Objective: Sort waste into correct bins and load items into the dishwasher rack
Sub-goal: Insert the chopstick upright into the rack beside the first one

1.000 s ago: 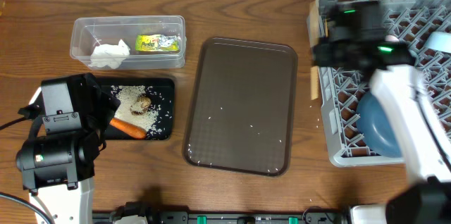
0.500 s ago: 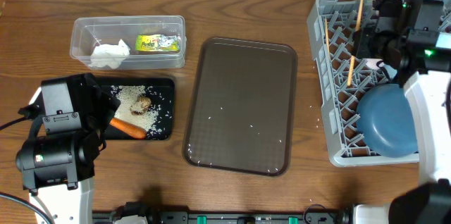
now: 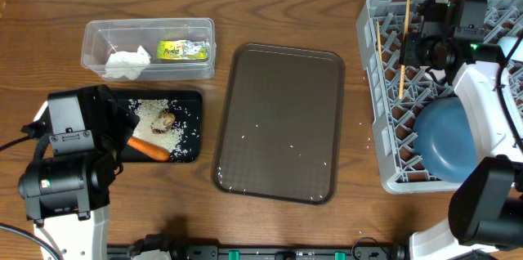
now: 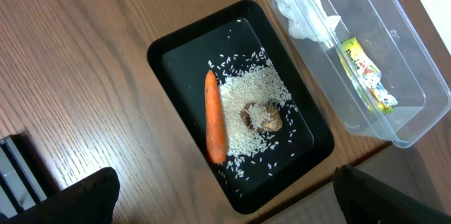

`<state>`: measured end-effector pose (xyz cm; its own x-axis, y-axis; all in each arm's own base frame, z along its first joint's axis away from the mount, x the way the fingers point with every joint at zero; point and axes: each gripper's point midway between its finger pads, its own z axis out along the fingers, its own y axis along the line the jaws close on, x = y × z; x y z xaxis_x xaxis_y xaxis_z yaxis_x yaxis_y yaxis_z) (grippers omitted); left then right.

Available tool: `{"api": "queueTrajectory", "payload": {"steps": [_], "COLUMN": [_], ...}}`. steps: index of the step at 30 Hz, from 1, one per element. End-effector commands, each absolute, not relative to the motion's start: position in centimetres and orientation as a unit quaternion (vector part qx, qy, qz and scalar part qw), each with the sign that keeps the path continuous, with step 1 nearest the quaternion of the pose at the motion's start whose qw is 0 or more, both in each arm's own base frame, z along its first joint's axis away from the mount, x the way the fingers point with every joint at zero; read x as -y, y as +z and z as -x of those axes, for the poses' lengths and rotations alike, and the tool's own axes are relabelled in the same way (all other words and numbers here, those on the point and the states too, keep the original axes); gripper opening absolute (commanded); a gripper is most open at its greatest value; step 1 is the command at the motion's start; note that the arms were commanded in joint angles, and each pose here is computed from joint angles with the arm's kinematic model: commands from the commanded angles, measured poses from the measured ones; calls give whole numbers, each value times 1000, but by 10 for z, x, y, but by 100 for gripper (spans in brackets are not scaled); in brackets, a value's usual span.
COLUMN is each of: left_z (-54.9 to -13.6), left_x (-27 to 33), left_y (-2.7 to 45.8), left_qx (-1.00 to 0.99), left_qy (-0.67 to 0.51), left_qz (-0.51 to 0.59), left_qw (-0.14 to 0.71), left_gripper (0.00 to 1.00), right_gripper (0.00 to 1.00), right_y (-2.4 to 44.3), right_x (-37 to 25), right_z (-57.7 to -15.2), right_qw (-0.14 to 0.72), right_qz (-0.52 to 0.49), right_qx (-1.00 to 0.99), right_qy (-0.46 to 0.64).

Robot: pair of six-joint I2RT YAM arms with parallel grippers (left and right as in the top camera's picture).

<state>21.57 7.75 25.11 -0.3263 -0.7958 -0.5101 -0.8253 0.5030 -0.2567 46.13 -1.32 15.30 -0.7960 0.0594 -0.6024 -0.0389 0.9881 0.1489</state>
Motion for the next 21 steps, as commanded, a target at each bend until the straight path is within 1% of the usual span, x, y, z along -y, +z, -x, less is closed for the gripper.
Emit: {"api": "queueTrajectory", "payload": {"steps": [1,3,5,7,9,15,18,21], "left_z": [-214,-214,-214,-214,-214,-214,-214,-214], "left_x": [-81,-81,-81,-81,-81,-81,-81,-81], "left_y": [253,253,253,253,253,253,253,253], "left_qx": [-810,-810,-810,-810,-810,-810,-810,-810], "left_qy": [34,34,34,34,34,34,34,34], "left_qz": [502,502,502,502,502,502,502,502], "left_qw": [301,301,301,301,301,301,301,301], "left_gripper": [98,98,98,98,98,98,98,98], "right_gripper": [8,20,39,50,54,55,56,59], "right_y": [152,152,152,151,151,151,154,166], "right_x": [11,9,7,4,2,-6,-15,-30], "right_z": [-463,-463,-463,-462,-462,-460,-456,-450], "right_qw": [320,320,318,317,317,313,310,315], "right_qz": [17,20,22,24,27,34,42,56], "right_qx": [-945,-945,-945,-946,-945,-946,-945,-939], "right_qy": [68,69,70,71,72,76,95,128]}}
